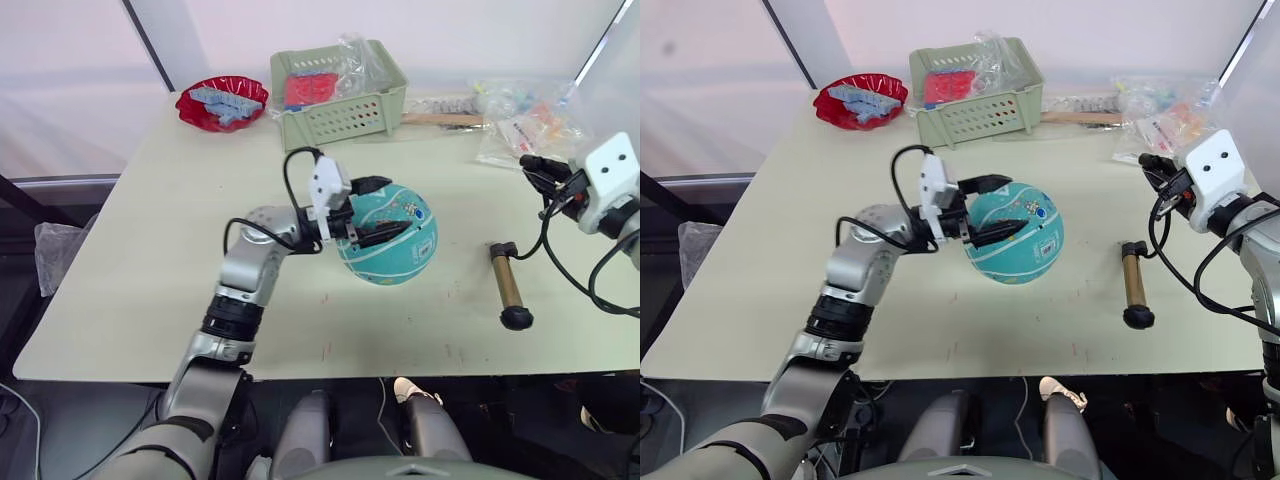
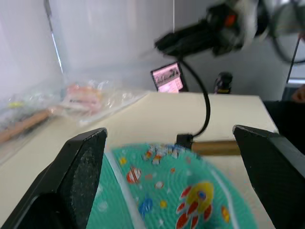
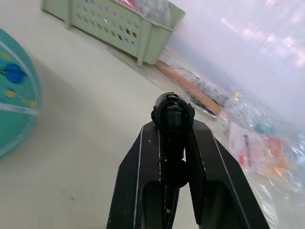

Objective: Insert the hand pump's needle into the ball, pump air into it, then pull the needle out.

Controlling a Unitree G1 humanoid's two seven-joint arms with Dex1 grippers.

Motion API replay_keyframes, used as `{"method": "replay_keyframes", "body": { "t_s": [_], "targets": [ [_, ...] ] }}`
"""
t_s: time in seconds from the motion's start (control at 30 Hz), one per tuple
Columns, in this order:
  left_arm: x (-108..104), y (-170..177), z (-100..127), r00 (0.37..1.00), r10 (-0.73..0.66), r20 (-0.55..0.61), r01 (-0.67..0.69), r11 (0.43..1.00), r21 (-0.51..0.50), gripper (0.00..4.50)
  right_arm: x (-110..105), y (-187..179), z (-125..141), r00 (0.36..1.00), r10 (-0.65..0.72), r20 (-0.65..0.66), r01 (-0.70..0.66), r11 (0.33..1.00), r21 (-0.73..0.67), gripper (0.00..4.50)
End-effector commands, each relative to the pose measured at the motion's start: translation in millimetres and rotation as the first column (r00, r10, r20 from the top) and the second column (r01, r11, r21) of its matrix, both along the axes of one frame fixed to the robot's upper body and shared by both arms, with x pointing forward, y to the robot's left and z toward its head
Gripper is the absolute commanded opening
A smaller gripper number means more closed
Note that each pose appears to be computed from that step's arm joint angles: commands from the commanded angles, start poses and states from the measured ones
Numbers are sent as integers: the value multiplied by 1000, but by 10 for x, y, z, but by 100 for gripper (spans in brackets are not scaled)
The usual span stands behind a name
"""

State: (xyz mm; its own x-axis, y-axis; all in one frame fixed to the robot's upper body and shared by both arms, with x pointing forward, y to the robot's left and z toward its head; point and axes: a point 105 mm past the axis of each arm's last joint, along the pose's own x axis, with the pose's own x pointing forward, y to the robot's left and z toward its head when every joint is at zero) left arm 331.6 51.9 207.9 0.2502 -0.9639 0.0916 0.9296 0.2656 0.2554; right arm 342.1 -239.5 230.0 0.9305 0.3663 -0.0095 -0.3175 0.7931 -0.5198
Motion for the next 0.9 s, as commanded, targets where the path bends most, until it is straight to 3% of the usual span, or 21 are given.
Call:
{"method": "replay_keyframes", "body": {
  "t_s": [0.03,0.43,0.7,0.9],
  "targets": [
    [-131,156,158,998,-43,34,44,999,-16,450,-11,-64,285,990,-26,139,26,1000,-4,8],
    [-390,675,-110,995,-82,-51,88,988,126,450,102,-215,353,964,-98,249,98,995,14,8],
    [-573,902,-226,991,-64,-120,76,992,97,450,217,-198,526,928,-122,352,97,991,88,8],
    [-648,969,-288,989,-41,-140,54,994,95,450,258,-320,317,939,-182,292,142,978,154,8]
  ]
}}
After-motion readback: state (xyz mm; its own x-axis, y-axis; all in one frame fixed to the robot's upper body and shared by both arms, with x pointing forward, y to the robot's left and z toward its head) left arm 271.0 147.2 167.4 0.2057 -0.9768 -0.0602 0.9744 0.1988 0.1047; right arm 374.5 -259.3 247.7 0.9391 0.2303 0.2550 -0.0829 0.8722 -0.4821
